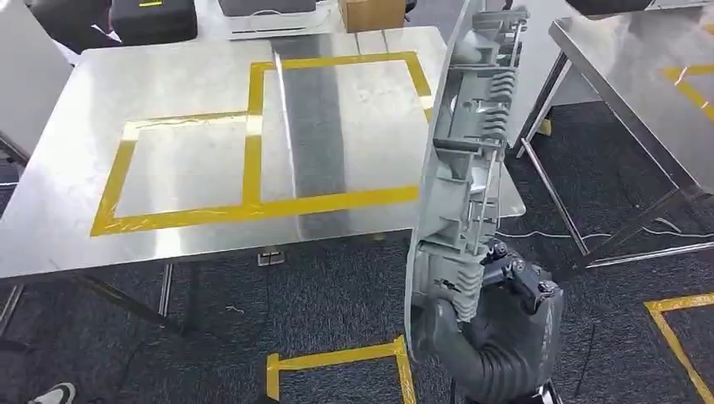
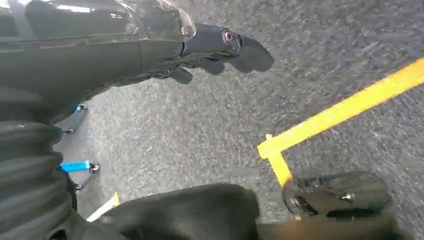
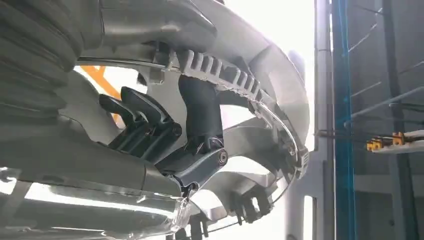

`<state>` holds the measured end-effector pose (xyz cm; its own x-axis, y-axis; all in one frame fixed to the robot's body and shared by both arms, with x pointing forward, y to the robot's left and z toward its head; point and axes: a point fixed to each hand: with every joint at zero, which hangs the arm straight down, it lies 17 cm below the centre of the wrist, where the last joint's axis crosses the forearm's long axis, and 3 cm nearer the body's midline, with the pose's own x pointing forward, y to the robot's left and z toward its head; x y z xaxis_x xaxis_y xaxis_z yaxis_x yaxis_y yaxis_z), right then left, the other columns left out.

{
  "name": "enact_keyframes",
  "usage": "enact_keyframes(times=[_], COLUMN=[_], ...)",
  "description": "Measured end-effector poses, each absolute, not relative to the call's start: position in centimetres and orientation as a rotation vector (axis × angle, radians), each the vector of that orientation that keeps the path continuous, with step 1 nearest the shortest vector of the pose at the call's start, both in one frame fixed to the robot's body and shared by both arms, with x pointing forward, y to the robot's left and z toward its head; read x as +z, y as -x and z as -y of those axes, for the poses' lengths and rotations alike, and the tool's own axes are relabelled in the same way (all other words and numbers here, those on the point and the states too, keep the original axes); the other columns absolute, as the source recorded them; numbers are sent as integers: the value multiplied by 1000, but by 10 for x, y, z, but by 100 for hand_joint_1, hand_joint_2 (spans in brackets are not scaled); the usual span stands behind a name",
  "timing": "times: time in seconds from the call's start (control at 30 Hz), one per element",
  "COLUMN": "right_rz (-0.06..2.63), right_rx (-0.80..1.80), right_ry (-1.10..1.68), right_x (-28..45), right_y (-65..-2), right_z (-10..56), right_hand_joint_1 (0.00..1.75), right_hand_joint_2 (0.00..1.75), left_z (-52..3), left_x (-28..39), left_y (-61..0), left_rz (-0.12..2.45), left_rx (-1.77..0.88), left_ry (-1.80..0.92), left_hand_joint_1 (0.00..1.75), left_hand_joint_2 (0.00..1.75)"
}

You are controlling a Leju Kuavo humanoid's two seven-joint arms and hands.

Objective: Take the parts from the cabinet and place them on the table.

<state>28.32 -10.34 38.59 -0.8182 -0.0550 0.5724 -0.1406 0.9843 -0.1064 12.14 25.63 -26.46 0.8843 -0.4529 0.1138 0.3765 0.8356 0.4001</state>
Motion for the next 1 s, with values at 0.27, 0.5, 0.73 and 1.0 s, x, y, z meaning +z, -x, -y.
enact_keyframes(times=[0.27,0.5,0.73,1.0], right_rz=[2530,2524,2470,2237], right_rx=[202,206,203,441], right_ry=[-128,-123,-132,-78], right_x=[384,381,370,337], right_y=[-281,-280,-282,-328], right_z=[102,102,101,59], right_hand_joint_1=[175,175,175,175], right_hand_joint_2=[175,175,175,175], left_z=[-259,-259,-254,-246], left_x=[-264,-265,-265,-265], left_y=[-123,-121,-121,-121], left_rz=[214,211,215,225], left_rx=[-443,-447,-455,-486], left_ry=[-383,-379,-371,-358], left_hand_joint_1=[0,0,0,0], left_hand_joint_2=[175,175,175,175])
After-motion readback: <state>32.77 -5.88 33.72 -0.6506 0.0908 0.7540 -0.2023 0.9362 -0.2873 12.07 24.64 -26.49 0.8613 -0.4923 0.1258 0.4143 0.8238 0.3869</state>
